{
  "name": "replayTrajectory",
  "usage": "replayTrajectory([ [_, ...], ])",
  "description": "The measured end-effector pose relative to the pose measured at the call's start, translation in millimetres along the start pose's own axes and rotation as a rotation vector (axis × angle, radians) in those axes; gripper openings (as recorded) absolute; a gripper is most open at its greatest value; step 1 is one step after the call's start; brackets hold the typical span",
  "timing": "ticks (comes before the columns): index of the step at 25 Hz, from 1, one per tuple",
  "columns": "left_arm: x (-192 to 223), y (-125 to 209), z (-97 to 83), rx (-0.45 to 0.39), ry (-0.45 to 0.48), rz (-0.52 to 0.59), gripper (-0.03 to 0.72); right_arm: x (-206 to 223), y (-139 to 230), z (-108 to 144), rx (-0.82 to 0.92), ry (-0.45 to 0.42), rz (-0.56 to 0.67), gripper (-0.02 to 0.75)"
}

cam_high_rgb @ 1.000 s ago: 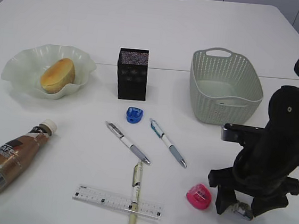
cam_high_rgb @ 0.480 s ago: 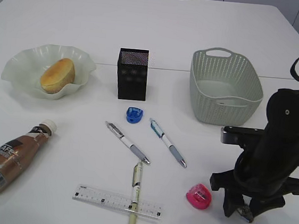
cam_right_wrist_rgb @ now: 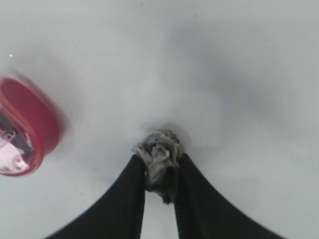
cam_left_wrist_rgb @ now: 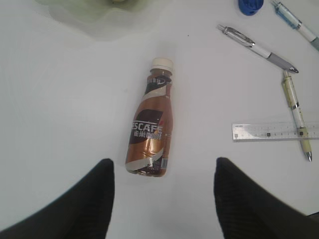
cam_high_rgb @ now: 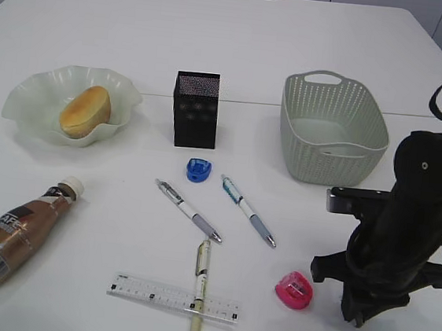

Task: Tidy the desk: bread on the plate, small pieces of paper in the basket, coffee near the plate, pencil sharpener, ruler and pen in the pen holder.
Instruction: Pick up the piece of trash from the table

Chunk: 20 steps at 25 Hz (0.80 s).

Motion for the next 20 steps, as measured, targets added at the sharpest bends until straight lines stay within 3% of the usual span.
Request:
replayTrajectory([
  [9, 0.0, -0.3, 0.0, 0.0, 0.0, -0.002, 0.458, -12.0, -4.1, 3.7, -0.01, -0.02, -0.037, 0.102],
  [20, 3.0, -2.6, 0.4, -0.001, -0.001, -0.006, 0.458, -125.9, -79.8, 33.9, -0.074, -0.1, -0.407, 0.102],
])
Point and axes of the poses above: a point on each arm's last joint axis where the gripper is mounted, x pointing out along that axis toward the gripper, z along the wrist's bending axis when the last joint is at zero, y = z × x, the point moved 5 cm from there along x, pointing out along that axis toward the gripper, and after that the axes turned 3 degrees about x, right-handed, at the moved point
